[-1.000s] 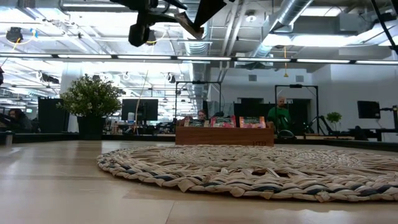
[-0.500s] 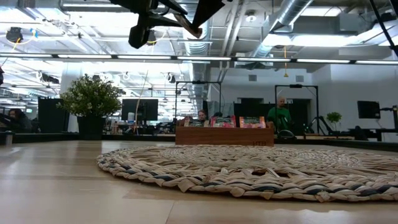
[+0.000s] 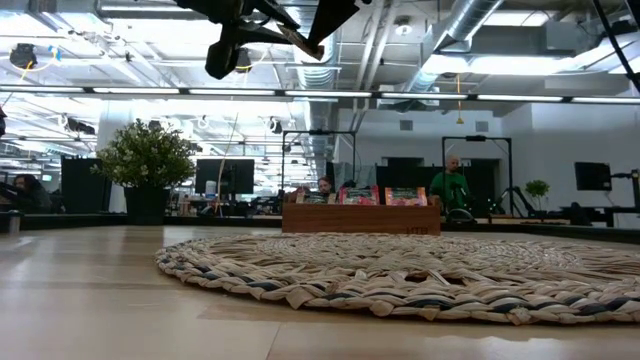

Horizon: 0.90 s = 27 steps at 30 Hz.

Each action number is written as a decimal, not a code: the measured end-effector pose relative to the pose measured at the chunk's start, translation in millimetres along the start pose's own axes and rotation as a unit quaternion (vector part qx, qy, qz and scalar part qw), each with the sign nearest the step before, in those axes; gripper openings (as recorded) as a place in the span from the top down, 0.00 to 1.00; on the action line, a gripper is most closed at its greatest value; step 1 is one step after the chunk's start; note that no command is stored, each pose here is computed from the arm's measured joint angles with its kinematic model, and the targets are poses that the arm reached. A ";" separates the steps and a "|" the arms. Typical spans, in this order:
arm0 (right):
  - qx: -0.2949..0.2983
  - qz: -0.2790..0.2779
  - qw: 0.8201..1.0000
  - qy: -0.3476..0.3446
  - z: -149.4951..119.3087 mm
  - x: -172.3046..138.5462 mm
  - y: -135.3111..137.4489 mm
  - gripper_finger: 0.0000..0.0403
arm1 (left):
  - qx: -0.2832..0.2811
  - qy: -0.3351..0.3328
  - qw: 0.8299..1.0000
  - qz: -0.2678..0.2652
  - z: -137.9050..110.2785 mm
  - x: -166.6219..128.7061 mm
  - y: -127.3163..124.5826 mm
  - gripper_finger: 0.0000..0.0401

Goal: Pick & Place Tea
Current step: Put the brown tea bag into the left section of the wooden organizer

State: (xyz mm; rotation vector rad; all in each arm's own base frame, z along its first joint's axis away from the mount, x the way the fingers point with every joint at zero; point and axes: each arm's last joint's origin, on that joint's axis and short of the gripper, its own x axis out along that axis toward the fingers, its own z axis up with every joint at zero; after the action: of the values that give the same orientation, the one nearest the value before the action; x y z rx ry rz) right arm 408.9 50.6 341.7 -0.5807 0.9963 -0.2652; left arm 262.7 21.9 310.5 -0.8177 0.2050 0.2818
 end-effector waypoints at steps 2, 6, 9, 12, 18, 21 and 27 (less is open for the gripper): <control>0.000 0.000 1.000 0.000 0.0 0.1 0.1 1.00 | 0.003 -0.001 1.000 0.005 -0.3 0.1 0.6 0.85; 0.001 0.000 1.000 0.000 0.0 0.2 -0.1 1.00 | 0.013 0.000 1.000 0.013 -1.7 2.8 2.2 0.97; 0.001 0.000 1.000 -0.001 0.2 0.2 0.1 1.00 | 0.020 0.003 1.000 0.020 -3.7 7.3 4.1 0.99; 0.003 0.000 1.000 -0.007 1.4 -0.2 0.6 1.00 | 0.027 0.008 0.999 0.027 -5.9 11.6 6.2 1.00; 0.004 0.000 1.000 -0.008 1.7 -0.3 0.4 0.98 | 0.046 0.003 0.998 0.038 -6.5 13.0 7.6 1.00; -0.004 0.002 1.000 0.003 -0.8 -0.5 1.2 0.93 | 0.056 -0.005 0.997 0.049 -6.2 12.9 8.3 1.00; -0.010 0.013 0.998 0.066 -14.5 -1.1 3.0 0.74 | 0.064 -0.029 0.995 0.075 -4.8 12.6 9.8 1.00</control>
State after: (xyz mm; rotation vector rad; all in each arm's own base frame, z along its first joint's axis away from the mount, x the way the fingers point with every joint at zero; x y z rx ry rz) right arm 395.9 48.7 334.9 -0.5736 1.1341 -0.2733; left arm 271.1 26.8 297.0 -0.6676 0.2274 0.4287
